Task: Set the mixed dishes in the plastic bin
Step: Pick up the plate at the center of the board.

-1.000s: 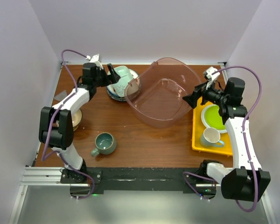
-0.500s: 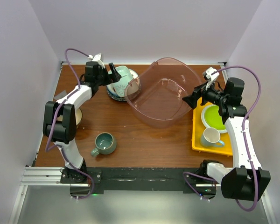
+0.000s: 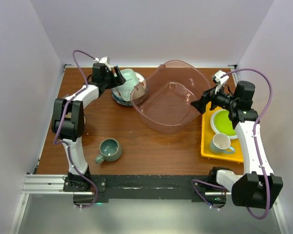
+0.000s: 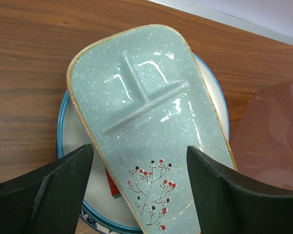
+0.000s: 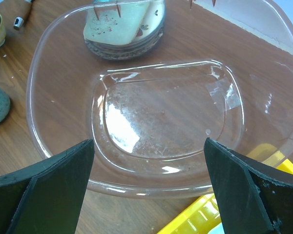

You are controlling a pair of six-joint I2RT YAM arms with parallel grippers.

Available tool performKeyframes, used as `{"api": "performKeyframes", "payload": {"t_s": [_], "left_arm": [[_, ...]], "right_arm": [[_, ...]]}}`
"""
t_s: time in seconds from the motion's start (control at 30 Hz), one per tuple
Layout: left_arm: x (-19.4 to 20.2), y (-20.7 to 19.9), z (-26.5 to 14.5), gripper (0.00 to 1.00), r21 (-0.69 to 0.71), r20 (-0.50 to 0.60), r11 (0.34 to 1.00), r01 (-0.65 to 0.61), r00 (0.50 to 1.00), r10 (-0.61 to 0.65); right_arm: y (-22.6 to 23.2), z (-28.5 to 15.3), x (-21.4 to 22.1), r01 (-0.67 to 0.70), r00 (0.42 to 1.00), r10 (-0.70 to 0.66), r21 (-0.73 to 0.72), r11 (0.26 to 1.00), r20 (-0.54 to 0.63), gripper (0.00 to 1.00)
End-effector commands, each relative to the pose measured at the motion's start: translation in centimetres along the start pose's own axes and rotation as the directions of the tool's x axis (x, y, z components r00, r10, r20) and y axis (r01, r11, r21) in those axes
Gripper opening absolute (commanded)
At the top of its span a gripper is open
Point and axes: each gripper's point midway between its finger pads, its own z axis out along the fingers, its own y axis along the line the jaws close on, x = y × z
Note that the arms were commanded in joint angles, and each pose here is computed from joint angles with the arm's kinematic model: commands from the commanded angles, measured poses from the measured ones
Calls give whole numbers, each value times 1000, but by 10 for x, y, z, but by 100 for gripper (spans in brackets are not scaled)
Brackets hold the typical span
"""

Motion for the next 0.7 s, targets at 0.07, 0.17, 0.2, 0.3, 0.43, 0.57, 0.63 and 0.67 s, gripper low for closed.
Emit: {"api": "performKeyframes", "payload": {"t_s": [0.07, 0.17, 0.2, 0.3, 0.43, 0.57, 0.63, 0.67], "left_arm": [[-13, 5, 4, 72, -21, 24, 1000, 18, 1000, -17], [-9, 12, 2, 67, -55, 24, 998, 26, 999, -24], [-6, 16, 3, 66, -71, 20, 997, 32, 999, -31], [3, 20, 3, 59, -86, 6, 995, 44, 999, -44], [12, 22, 8, 51, -90, -12, 994, 58, 998, -60], [17, 24, 12, 47, -94, -21, 993, 68, 997, -70], [17, 24, 13, 43, -93, -19, 993, 72, 997, -74], [20, 25, 15, 42, -95, -25, 993, 73, 997, -76]], "right_arm": [[5, 0, -2, 28, 1000, -28, -32, 999, 13, 98], [4, 0, -3, 32, 999, -32, -31, 999, 15, 98], [5, 0, -3, 31, 999, -31, -32, 999, 14, 98], [5, 0, -4, 33, 999, -33, -34, 999, 17, 98], [5, -1, -5, 35, 999, -34, -31, 999, 17, 98], [5, 0, -4, 35, 999, -35, -33, 999, 15, 98], [6, 0, -3, 34, 999, -34, -36, 999, 15, 98], [6, 0, -4, 33, 999, -32, -36, 999, 15, 98]]}}
